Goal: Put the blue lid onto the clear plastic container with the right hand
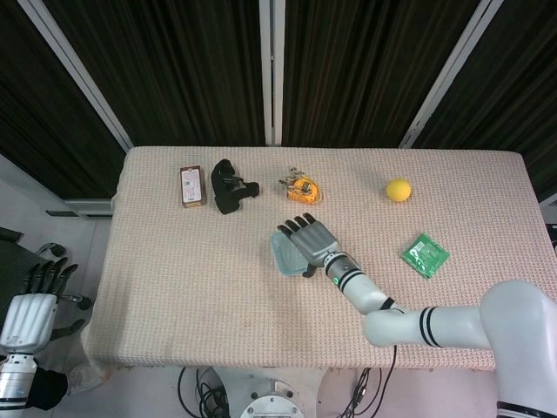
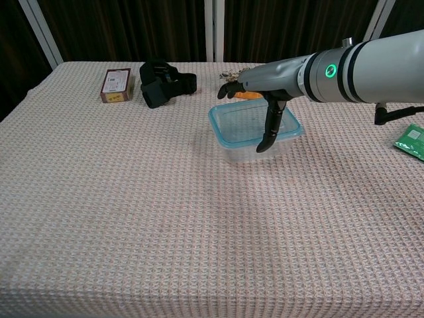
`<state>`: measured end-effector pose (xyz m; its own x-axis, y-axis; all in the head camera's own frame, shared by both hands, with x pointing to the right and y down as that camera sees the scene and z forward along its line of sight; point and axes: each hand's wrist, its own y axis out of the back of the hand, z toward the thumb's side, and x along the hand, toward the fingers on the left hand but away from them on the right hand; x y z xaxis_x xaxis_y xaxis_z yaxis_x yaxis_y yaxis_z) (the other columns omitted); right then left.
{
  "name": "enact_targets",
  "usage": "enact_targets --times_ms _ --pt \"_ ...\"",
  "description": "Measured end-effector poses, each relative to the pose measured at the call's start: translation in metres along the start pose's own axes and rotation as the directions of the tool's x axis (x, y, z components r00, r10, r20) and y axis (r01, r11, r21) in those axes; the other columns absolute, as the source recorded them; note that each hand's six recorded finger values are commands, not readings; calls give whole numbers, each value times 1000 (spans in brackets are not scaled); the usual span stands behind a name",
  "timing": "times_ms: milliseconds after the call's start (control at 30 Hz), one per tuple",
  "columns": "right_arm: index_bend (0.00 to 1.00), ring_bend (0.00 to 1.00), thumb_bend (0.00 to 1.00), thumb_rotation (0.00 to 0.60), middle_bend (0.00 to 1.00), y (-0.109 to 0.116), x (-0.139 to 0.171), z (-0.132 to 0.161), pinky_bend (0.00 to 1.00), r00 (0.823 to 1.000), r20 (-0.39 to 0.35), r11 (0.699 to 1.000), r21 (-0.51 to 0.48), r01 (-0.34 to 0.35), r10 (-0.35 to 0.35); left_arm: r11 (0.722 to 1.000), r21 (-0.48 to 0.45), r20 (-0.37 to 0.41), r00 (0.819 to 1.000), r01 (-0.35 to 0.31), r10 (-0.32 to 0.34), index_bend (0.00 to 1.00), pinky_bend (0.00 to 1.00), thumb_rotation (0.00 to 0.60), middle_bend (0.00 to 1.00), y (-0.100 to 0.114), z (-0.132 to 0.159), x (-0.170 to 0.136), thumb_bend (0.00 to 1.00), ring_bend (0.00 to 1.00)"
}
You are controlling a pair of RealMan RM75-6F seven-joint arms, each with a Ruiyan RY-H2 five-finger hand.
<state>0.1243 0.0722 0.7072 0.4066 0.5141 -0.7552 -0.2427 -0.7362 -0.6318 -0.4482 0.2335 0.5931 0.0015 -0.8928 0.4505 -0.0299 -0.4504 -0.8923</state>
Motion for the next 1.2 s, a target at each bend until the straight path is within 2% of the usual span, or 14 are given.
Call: enact_targets --times_ms 200,367,467,667,867,1200 --pt "0 0 0 600 9 5 11 -1 0 1000 -13 1000 -1 27 -27 1000 -2 -3 1000 1 -1 134 0 600 30 0 -1 -2 75 0" --pt "0 0 0 600 122 7 36 -9 0 997 -30 998 0 69 -69 1000 -8 -10 1000 0 0 134 0 600 30 -1 -4 -4 74 0" --pt "0 0 0 600 168 -1 55 -16 0 996 -39 997 -18 78 -79 1000 -14 -12 1000 2 -2 135 0 600 30 -3 -4 -5 75 0" --pt "0 0 0 600 182 -25 84 -39 0 997 -23 995 -61 74 -76 1000 -13 3 1000 1 -1 134 0 600 30 -3 -1 -2 74 0" --pt "0 0 0 600 181 -35 81 -48 0 998 -4 997 -58 56 -56 1000 -9 13 1000 -3 4 135 0 600 29 -2 2 -1 75 0" --pt "0 0 0 600 181 -46 74 -46 0 1000 -9 998 -53 29 -30 1000 -15 -1 1000 -3 3 134 0 600 30 -3 -1 -5 74 0"
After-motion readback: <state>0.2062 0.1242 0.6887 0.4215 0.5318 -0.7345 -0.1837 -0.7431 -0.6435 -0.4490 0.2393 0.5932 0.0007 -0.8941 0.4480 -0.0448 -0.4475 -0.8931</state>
